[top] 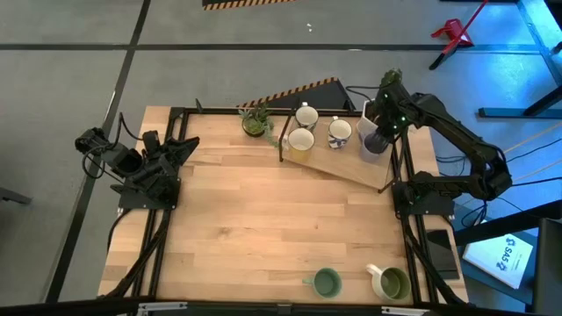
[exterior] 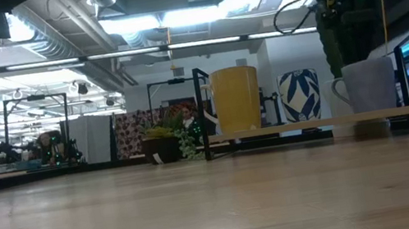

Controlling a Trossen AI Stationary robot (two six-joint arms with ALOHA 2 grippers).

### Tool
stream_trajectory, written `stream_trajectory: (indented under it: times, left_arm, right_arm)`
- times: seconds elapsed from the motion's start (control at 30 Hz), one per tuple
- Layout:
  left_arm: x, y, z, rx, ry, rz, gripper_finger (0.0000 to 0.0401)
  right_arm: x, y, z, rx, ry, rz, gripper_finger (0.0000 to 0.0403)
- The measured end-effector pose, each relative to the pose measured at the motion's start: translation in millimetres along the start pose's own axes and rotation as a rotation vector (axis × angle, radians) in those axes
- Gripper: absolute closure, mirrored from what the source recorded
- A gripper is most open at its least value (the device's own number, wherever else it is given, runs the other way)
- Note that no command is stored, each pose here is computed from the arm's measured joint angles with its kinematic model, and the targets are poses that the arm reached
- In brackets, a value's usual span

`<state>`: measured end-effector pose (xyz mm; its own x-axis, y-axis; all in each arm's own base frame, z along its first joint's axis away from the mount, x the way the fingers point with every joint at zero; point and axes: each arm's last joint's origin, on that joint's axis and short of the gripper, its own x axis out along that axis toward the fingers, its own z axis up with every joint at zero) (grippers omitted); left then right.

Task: Place coffee mugs
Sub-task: Put the white mug on the shelf

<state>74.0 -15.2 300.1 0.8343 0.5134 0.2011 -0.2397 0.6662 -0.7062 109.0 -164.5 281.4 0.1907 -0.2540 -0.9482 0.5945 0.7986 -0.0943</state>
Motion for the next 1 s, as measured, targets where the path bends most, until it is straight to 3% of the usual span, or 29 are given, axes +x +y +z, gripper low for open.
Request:
stream_trajectory:
  times: [0.17,0.3,0.53,0.7,0.8,1.0]
  left_arm:
    - [0,0,0,0.0,0.0,0.0,0.0259]
    - [0,0,0,0.001,0.002,-0.002,0.0259]
    - [0,-1,0,0.001,0.013,-0.026,0.0259]
    - [0,-1,0,0.001,0.013,-0.026,0.0259]
    - [0,-1,0,0.002,0.013,-0.026,0.0259]
    - [0,-1,0,0.015,0.01,-0.02,0.0259]
  right_arm:
    - [-27,3,-1,0.0,-0.003,0.052,0.0292]
    - [-55,23,-16,-0.004,-0.044,0.198,0.0292]
    - [-104,75,-76,0.031,-0.114,0.407,0.0292]
    - [-127,83,-113,0.128,-0.197,0.542,0.0292]
    - [-130,86,-115,0.071,-0.252,0.534,0.0292]
    - [-141,85,-107,-0.045,-0.504,0.41,0.0292]
